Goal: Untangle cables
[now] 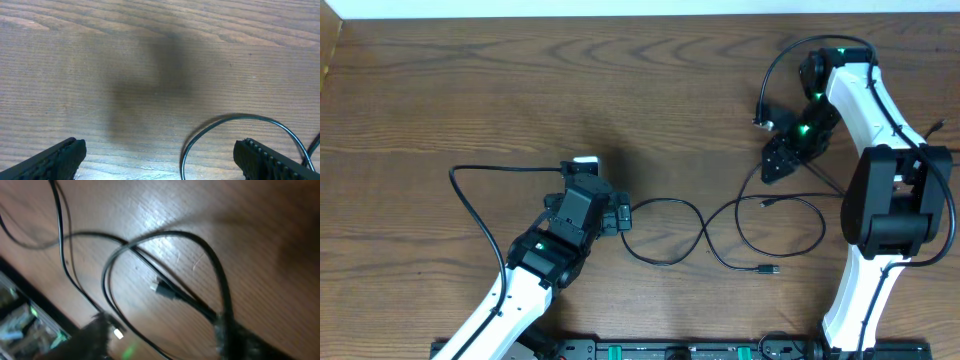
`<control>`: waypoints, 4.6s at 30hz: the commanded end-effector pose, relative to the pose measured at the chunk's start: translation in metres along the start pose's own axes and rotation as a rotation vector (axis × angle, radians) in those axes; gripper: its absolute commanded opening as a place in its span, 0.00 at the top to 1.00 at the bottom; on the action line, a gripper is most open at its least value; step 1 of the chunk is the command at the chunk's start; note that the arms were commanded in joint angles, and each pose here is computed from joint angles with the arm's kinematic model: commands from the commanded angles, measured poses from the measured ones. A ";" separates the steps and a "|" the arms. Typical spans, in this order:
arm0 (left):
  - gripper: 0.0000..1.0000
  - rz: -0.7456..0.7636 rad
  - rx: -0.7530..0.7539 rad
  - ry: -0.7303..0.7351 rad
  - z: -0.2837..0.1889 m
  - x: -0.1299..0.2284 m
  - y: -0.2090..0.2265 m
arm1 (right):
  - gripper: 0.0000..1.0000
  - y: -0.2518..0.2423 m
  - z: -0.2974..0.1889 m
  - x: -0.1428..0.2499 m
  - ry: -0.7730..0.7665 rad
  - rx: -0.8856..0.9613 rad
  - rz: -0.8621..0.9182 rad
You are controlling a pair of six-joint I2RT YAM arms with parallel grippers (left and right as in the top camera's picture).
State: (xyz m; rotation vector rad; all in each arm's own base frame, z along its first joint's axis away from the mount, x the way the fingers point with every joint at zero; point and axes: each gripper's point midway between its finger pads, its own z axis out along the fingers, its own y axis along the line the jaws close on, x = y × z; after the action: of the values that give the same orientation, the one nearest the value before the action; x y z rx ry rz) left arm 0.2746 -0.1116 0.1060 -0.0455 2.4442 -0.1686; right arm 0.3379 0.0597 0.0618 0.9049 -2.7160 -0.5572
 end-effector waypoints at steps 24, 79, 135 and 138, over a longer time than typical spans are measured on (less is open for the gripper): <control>0.00 0.006 -0.010 -0.015 -0.002 -0.006 0.002 | 0.99 0.043 -0.144 -0.017 -0.351 0.203 -0.042; 0.00 0.006 -0.010 -0.015 -0.002 -0.006 0.002 | 0.99 -0.154 -0.415 0.237 -1.244 0.979 1.096; 0.00 0.006 -0.010 -0.015 -0.002 -0.006 0.002 | 0.01 -0.228 -0.265 0.203 -1.119 0.213 0.945; 0.00 0.006 -0.010 -0.015 -0.002 -0.006 0.002 | 0.01 -0.216 -0.273 0.208 -1.108 0.240 0.977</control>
State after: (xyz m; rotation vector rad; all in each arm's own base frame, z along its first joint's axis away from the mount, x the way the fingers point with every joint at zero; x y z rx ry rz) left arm 0.2746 -0.1116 0.1060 -0.0423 2.4441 -0.1674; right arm 0.3816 -0.3144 0.2006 -1.1436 -3.5312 -0.6494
